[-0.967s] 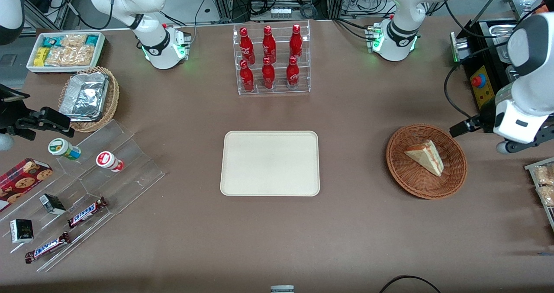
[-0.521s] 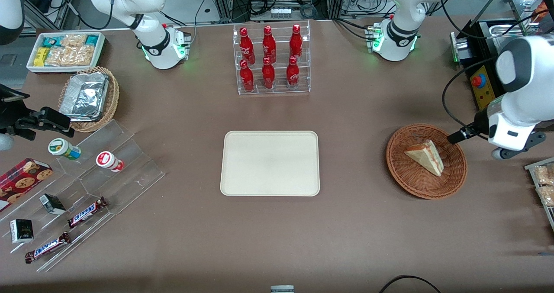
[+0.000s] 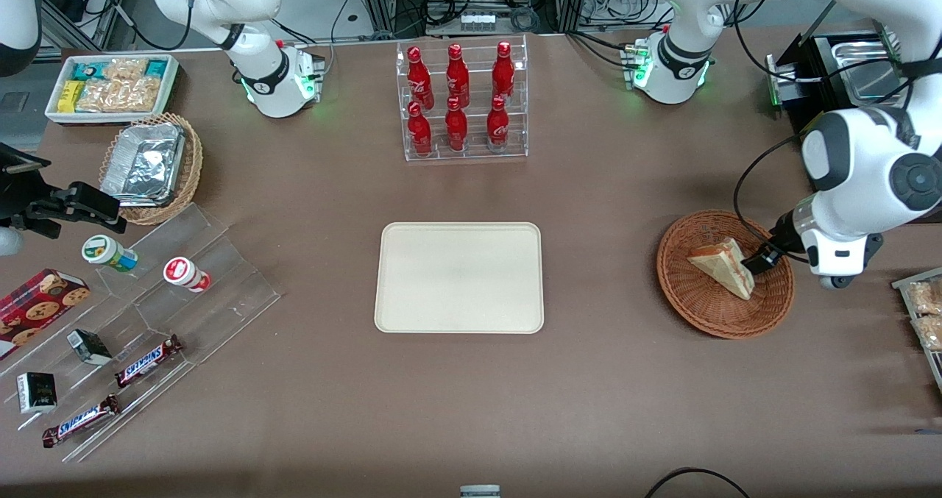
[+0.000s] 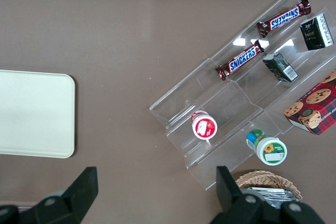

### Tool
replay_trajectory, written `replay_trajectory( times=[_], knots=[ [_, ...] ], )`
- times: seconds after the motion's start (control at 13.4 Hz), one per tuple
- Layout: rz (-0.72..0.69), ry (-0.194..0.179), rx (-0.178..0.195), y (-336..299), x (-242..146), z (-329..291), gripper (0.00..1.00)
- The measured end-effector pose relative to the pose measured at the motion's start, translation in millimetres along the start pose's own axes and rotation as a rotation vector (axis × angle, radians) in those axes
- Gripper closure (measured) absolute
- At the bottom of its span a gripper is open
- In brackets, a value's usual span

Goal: Place sandwich from basket to tray
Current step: 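Lower the open left gripper over the sandwich in the wicker basket, then close the left gripper on the wrapped sandwich and lift it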

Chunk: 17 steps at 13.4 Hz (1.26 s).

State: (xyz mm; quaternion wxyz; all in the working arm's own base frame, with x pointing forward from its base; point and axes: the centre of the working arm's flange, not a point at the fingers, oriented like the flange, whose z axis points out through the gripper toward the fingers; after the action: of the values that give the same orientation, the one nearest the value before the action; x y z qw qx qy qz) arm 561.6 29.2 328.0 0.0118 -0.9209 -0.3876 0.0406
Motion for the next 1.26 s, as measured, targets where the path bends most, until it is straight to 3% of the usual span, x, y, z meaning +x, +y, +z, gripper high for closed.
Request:
replay_trajectory(
  times=[0.67, 1.04, 1.26],
  knots=[
    [-0.030, 0.002, -0.016, 3, -12, 70, 0.01],
    [-0.013, -0.020, 0.014, 10, -24, 98, 0.05],
    [-0.009, -0.022, 0.017, 10, -25, 100, 0.37]
  ],
)
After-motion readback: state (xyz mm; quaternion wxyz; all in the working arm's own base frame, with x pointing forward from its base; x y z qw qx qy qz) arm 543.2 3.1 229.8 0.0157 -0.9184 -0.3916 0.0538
